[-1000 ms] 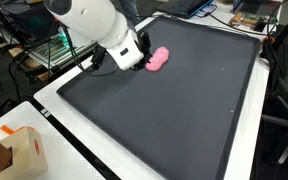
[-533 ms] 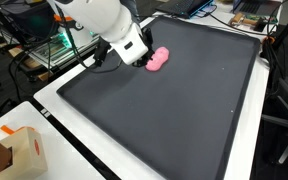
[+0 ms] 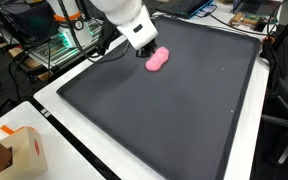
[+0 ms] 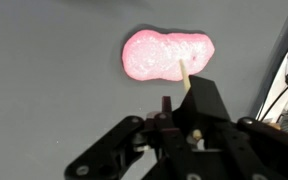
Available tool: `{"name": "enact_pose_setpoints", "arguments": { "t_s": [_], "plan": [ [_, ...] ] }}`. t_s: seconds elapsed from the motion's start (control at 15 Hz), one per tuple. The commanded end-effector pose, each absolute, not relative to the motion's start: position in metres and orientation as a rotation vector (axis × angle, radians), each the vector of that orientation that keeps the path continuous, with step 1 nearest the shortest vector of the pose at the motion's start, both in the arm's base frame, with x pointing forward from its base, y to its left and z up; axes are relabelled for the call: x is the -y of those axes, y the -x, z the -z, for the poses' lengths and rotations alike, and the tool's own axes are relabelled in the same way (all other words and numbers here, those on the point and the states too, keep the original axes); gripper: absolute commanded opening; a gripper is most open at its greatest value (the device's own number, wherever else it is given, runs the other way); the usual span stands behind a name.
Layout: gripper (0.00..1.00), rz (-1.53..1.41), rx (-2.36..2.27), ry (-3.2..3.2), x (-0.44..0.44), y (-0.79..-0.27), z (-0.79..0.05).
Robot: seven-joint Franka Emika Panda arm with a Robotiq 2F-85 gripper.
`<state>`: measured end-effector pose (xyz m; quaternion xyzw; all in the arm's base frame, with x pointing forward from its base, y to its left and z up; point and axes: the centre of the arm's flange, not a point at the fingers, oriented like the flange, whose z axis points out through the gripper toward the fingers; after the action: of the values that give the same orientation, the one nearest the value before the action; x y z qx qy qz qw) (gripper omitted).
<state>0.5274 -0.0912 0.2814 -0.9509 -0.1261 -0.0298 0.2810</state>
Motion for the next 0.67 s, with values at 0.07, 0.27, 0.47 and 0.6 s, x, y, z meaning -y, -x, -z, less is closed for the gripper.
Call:
{"name": "enact_pose_setpoints", "arguments": {
  "t_s": [0.07, 0.27, 0.47, 0.6],
  "plan": [
    [0.06, 0.044, 0.392, 2.604, 0.068, -0.521, -0.307],
    [0.06, 0.034, 0.442, 2.644, 0.051, -0.52, -0.323],
    [0.06, 0.025, 0.496, 2.681, 0.036, -0.52, -0.335],
    [0.06, 0.023, 0.534, 2.706, 0.024, -0.519, -0.342]
  ]
}}
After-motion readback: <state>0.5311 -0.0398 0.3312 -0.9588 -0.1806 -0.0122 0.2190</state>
